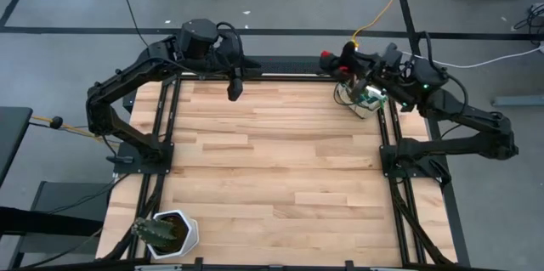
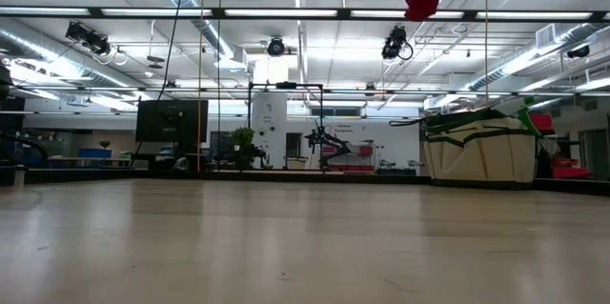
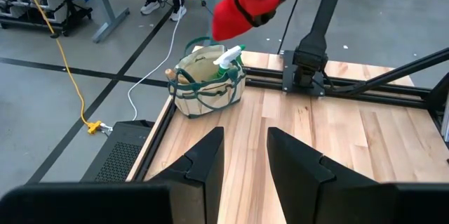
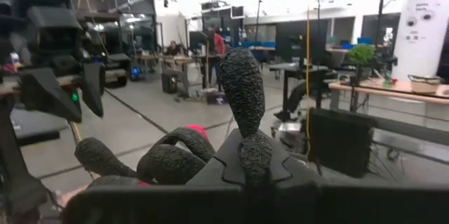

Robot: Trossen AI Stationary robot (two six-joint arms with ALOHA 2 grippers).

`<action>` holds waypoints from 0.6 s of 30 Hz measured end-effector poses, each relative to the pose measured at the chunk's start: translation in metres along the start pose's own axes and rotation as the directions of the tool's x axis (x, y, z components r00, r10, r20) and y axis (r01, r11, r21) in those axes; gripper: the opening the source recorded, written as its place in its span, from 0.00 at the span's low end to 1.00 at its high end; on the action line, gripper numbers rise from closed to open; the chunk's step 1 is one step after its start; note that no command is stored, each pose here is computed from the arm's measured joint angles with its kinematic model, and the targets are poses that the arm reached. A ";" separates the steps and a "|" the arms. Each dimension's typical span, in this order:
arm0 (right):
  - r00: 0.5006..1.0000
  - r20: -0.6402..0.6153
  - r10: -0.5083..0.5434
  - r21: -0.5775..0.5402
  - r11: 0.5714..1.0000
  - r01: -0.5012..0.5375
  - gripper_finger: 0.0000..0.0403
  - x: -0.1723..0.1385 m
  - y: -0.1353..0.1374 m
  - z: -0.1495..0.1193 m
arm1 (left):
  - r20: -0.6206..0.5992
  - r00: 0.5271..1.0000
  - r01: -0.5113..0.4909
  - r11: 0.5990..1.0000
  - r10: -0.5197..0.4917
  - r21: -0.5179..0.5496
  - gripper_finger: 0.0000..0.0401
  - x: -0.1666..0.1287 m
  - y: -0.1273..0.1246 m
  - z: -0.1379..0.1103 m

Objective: Pick & Place Garden tools in Gardening bag
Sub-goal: Put the red gloves scissors into the gardening bag

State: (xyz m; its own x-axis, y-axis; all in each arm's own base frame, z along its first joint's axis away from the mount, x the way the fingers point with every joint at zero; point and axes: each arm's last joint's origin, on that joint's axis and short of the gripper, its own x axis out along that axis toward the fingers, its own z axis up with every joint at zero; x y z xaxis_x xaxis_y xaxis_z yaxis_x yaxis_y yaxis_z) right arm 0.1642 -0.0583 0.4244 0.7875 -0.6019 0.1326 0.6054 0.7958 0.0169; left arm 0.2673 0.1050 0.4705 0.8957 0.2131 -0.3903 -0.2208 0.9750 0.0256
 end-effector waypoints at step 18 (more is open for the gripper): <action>0.993 -0.083 -0.083 -0.032 0.996 0.081 0.00 -0.035 -0.017 0.002 | 0.012 1.000 -0.019 1.000 0.018 0.002 0.29 -0.006 0.000 0.002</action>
State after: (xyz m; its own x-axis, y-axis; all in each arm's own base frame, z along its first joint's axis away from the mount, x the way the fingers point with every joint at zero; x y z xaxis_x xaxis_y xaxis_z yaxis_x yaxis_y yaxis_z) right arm 0.1255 -0.0507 0.4211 0.7412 -0.6695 0.0483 0.6704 0.7420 -0.0036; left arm 0.2622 0.1038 0.4744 0.8962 0.2318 -0.3783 -0.2367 0.9710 0.0345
